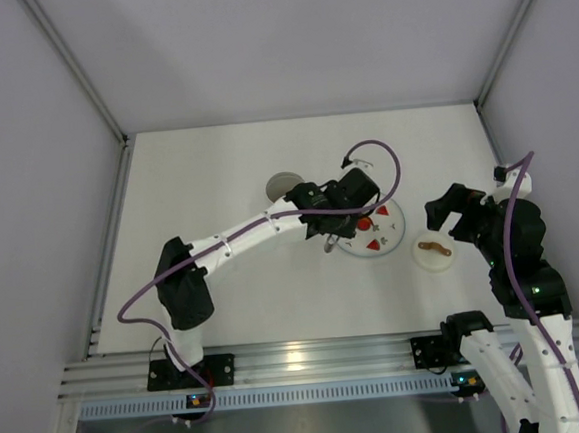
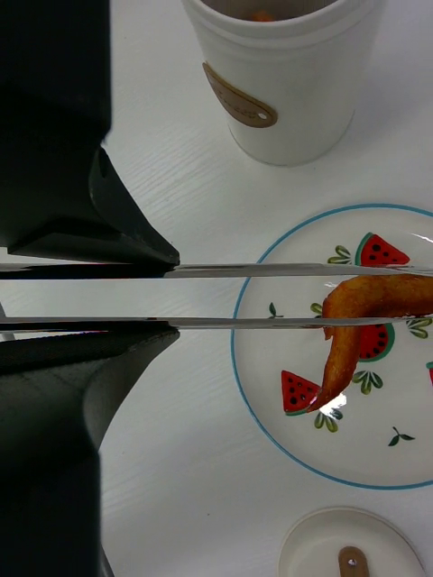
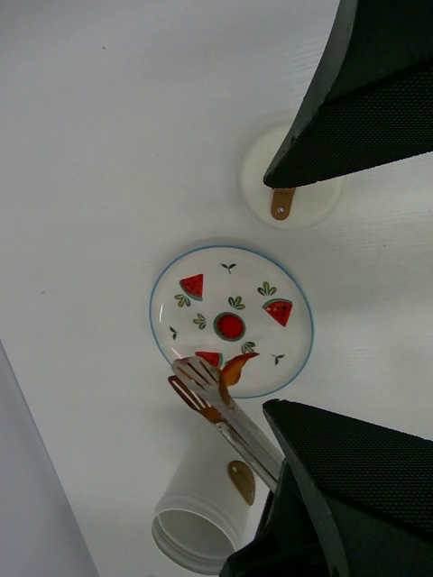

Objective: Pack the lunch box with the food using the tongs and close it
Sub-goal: Pick up the fake food from the plate.

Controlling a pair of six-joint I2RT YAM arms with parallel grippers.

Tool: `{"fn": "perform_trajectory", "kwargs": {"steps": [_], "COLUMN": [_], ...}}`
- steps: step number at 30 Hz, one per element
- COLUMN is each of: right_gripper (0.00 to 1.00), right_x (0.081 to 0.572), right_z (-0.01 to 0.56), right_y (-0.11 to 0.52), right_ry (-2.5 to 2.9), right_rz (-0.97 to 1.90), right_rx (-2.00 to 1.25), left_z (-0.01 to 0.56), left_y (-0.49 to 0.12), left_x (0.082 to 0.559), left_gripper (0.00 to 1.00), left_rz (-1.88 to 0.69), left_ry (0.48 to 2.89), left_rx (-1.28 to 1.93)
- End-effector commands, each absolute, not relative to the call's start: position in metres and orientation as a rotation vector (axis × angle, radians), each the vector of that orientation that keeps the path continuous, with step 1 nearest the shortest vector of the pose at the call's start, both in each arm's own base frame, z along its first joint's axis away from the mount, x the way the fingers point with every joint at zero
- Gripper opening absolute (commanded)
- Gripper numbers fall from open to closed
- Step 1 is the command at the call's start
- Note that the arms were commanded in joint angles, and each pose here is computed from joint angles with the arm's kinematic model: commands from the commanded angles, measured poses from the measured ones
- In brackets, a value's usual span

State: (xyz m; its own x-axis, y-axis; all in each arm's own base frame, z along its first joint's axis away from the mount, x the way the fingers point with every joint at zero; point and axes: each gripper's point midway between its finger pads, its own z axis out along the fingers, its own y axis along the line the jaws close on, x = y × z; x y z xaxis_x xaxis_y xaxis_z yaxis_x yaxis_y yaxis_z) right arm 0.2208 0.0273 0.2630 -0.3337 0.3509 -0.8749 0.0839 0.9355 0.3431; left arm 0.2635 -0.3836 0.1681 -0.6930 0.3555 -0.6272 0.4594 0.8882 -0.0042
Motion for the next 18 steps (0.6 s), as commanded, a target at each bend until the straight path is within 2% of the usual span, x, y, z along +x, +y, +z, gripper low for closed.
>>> {"fn": "perform_trajectory", "kwargs": {"steps": [1,18], "right_gripper": [0.99,1.00], "right_x": [0.221,0.221], "right_z": [0.271,0.269], "right_y": [0.023,0.024], "right_ry": [1.888,1.891], "right_rz": [0.264,0.265], "right_rx": [0.324,0.324], "left_z": [0.220,0.299], "left_y": [-0.382,-0.333], "left_x": [0.263,0.254], "left_gripper": [0.23,0.27], "left_rz": [-0.289,-0.286], "left_ry": [2.310,2.181], "left_rx": [0.550,0.433]}}
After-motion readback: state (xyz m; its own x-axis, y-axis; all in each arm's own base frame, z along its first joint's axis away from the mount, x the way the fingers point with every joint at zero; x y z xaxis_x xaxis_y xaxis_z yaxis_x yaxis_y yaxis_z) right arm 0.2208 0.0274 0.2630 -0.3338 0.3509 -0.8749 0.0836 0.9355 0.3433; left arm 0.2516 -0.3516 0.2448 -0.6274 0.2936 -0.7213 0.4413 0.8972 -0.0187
